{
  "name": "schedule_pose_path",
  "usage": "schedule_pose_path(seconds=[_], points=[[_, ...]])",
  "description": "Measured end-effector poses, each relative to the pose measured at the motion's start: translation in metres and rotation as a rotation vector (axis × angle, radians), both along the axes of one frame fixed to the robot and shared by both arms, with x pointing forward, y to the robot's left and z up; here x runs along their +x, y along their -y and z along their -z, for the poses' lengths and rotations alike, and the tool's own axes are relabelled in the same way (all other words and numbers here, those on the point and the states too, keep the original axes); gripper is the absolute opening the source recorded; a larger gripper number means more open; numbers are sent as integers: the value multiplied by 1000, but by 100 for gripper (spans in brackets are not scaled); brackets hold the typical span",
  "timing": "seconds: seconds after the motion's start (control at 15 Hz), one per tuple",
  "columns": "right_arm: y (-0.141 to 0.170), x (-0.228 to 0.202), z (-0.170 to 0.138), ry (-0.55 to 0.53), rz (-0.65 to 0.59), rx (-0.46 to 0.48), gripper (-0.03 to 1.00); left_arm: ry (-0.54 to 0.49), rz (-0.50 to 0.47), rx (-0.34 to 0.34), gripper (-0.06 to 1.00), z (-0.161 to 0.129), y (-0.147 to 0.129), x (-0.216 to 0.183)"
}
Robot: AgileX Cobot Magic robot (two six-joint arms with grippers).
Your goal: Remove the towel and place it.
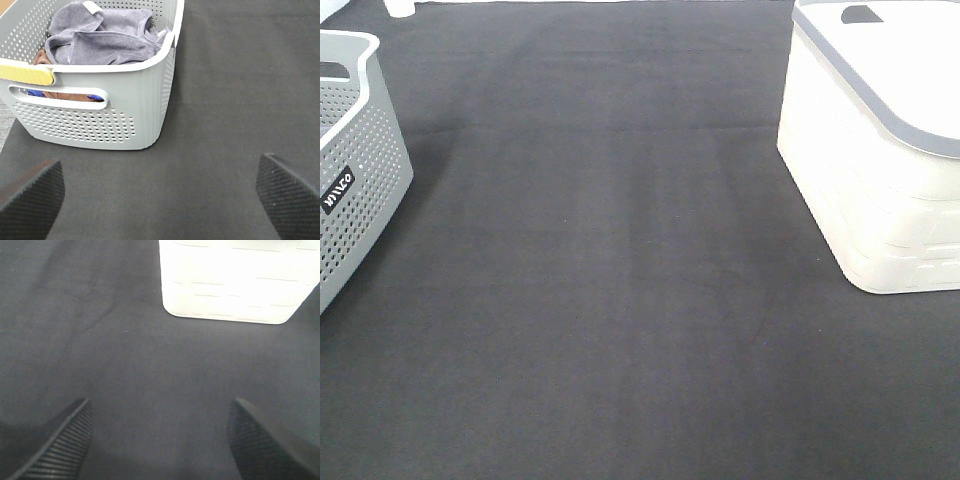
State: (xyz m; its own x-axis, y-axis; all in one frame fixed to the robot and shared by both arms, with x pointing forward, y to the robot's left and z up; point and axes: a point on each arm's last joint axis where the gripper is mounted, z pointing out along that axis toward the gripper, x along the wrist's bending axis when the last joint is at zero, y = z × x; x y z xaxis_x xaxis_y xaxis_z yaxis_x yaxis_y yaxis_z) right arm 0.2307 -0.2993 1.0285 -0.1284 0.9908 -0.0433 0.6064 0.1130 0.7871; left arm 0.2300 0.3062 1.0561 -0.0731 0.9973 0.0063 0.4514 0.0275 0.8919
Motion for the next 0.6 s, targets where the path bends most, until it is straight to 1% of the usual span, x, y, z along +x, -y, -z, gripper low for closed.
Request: schedule_pose_path(seconds=[0.6], points=[[0, 0, 0, 0, 0, 0, 73, 0, 0, 0, 98, 0, 0, 0]])
